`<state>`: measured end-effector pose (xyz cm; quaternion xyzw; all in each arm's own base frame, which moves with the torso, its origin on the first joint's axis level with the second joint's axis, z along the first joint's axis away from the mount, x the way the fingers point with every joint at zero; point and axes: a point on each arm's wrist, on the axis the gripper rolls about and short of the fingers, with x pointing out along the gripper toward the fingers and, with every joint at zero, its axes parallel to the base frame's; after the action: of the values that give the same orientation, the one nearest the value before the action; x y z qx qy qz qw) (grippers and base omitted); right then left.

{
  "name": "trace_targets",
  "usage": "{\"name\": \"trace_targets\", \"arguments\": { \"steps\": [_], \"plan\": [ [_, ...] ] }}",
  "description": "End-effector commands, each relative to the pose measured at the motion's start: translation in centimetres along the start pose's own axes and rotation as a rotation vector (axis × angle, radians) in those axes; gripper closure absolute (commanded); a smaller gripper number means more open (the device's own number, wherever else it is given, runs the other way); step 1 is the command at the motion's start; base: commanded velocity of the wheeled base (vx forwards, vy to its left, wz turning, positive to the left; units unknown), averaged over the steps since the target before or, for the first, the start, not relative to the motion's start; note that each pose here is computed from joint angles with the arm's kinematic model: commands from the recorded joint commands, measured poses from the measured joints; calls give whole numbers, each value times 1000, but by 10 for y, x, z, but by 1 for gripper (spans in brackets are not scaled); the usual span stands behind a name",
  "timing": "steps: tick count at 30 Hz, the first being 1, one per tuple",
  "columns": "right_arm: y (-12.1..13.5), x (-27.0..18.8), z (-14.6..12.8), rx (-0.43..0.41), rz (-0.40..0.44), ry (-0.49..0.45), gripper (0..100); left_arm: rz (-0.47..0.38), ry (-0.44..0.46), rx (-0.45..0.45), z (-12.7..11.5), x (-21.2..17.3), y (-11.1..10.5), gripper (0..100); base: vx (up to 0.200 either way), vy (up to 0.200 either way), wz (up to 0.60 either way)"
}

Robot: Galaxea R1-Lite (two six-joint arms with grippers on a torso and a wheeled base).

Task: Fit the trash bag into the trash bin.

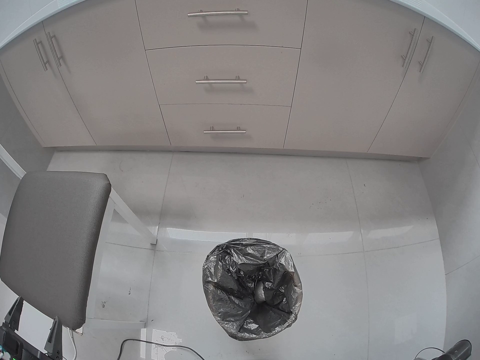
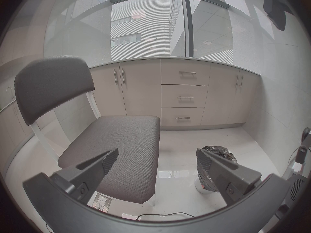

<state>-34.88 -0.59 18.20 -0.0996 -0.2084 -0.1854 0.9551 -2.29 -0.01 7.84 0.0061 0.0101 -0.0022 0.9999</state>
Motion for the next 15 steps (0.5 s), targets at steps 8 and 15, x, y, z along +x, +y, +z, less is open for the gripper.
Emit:
{"name": "trace_targets", "arguments": {
  "steps": [8, 15],
  "plan": [
    [29, 77, 25, 324, 471, -171, 0, 0, -3, 0, -4, 0, 0, 0, 0, 0, 0],
    [84, 187, -31, 333, 481, -59, 0, 0, -3, 0, -4, 0, 0, 0, 0, 0, 0]
  ]
}}
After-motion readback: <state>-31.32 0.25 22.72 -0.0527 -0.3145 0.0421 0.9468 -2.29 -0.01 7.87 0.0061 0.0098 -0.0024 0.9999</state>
